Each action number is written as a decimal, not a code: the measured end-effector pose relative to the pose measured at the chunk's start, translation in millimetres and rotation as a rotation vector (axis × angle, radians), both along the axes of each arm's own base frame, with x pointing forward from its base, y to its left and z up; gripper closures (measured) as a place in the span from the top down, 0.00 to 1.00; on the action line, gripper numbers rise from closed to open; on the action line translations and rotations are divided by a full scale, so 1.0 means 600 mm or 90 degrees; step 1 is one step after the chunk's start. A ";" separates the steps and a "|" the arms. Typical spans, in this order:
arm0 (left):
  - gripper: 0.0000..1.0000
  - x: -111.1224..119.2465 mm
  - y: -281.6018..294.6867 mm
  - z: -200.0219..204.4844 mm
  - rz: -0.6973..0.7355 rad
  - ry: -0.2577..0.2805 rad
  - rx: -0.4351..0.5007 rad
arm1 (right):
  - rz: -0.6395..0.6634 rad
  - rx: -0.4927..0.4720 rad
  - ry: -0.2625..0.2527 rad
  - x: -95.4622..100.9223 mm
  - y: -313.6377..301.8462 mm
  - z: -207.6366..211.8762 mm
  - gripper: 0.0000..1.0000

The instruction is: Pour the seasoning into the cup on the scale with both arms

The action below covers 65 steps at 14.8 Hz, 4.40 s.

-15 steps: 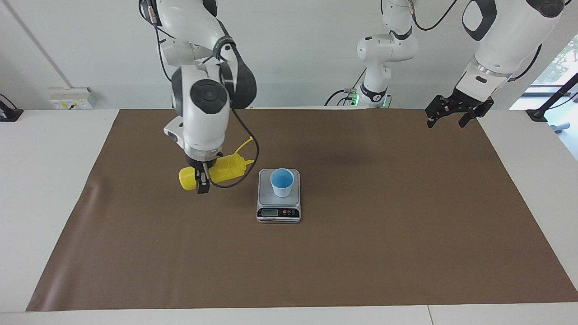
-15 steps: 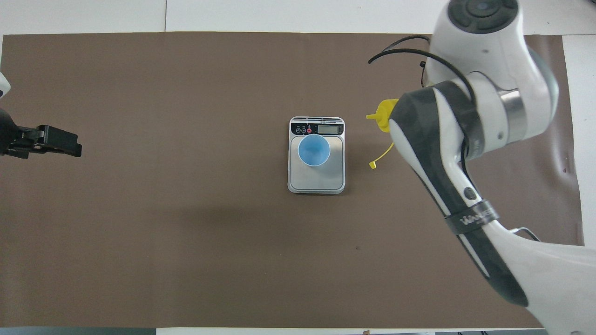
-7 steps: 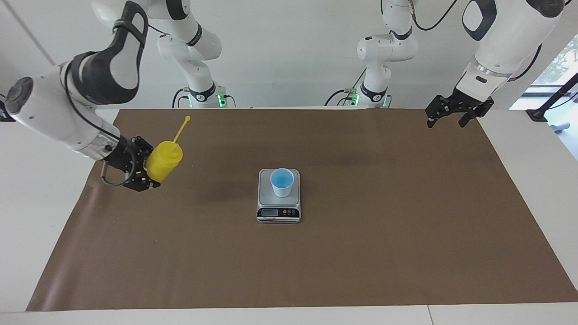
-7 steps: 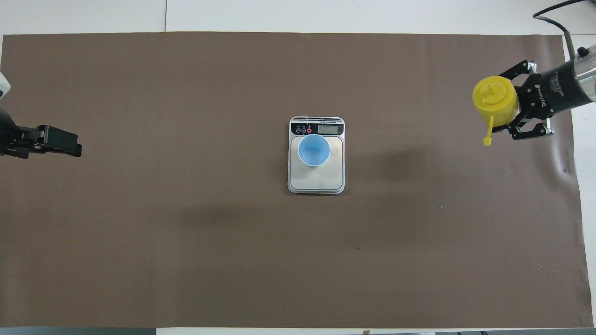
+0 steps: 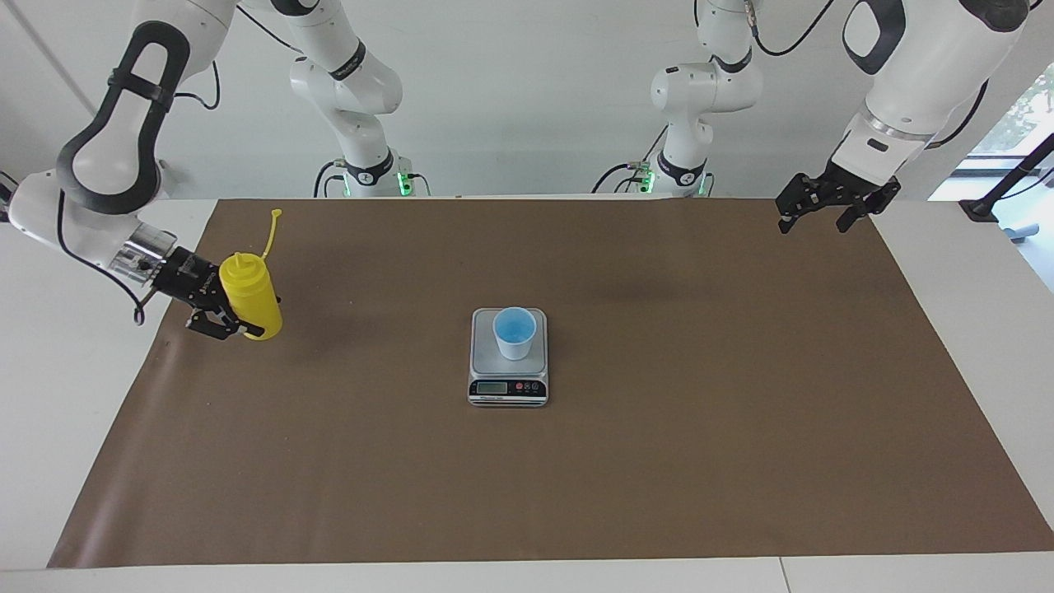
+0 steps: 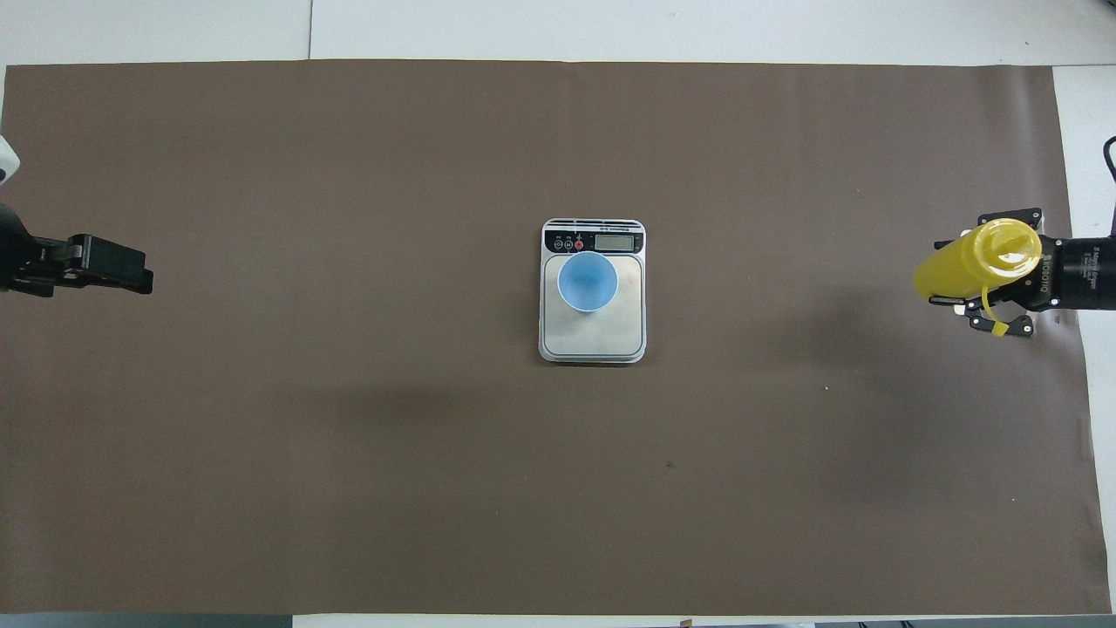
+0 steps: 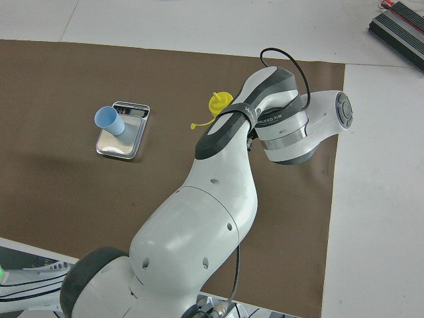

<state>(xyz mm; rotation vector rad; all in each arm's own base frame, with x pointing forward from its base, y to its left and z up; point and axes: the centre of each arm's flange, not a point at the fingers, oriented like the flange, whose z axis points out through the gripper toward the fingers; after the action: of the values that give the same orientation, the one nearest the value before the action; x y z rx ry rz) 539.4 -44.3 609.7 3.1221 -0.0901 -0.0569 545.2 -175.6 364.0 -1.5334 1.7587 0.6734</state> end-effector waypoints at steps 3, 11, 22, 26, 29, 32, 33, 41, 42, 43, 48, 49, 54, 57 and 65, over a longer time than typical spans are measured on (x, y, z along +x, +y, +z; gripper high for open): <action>1.00 0.000 0.000 0.000 0.000 0.000 0.000 | -0.009 0.076 -0.023 -0.010 -0.026 -0.098 0.67; 1.00 0.000 0.000 0.000 0.000 0.000 0.000 | -0.023 0.132 -0.047 -0.008 -0.012 -0.173 0.67; 1.00 0.000 0.000 0.000 0.000 0.000 0.000 | -0.054 0.145 -0.013 -0.028 -0.003 -0.238 0.67; 1.00 0.000 0.000 0.000 0.000 0.000 0.000 | -0.034 0.128 -0.036 -0.019 0.011 -0.237 0.67; 1.00 0.000 0.000 0.000 0.000 0.000 0.000 | -0.023 0.122 -0.045 -0.014 0.018 -0.235 0.94; 1.00 0.000 0.000 0.000 0.000 0.000 0.000 | -0.002 0.129 -0.050 -0.018 0.004 -0.218 1.00; 1.00 0.000 0.000 0.000 0.000 0.000 0.000 | 0.006 0.129 -0.051 -0.022 -0.010 -0.209 1.00; 1.00 0.000 0.000 0.000 0.000 0.000 0.000 | 0.197 0.071 -0.073 -0.031 -0.154 0.001 1.00; 1.00 0.000 0.000 0.000 0.000 0.000 0.000 | 0.224 0.048 -0.077 -0.022 -0.158 0.041 1.00; 1.00 0.000 0.000 0.000 0.000 0.000 0.000 | 0.240 0.025 -0.081 -0.014 -0.159 0.074 1.00; 1.00 0.000 0.000 0.000 0.000 0.000 0.000 | 0.363 -0.149 -0.086 0.014 -0.098 0.237 1.00; 1.00 0.000 0.000 0.000 0.000 0.000 0.000 | 0.398 -0.180 -0.090 0.024 -0.063 0.267 1.00; 1.00 0.000 0.000 0.000 0.000 0.000 0.000 | 0.527 -0.278 -0.120 0.040 0.106 0.366 1.00; 1.00 0.000 0.000 0.000 0.000 0.000 0.000 | 0.545 -0.296 -0.139 0.035 0.139 0.393 1.00; 1.00 0.000 0.000 0.000 0.000 0.000 0.000 | 0.744 -0.451 -0.212 -0.003 0.198 0.456 1.00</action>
<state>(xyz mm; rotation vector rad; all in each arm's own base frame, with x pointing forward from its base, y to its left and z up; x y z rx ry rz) 539.4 -44.3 609.7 3.1221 -0.0901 -0.0568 543.2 -56.8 637.9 -2.9745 0.7078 0.2267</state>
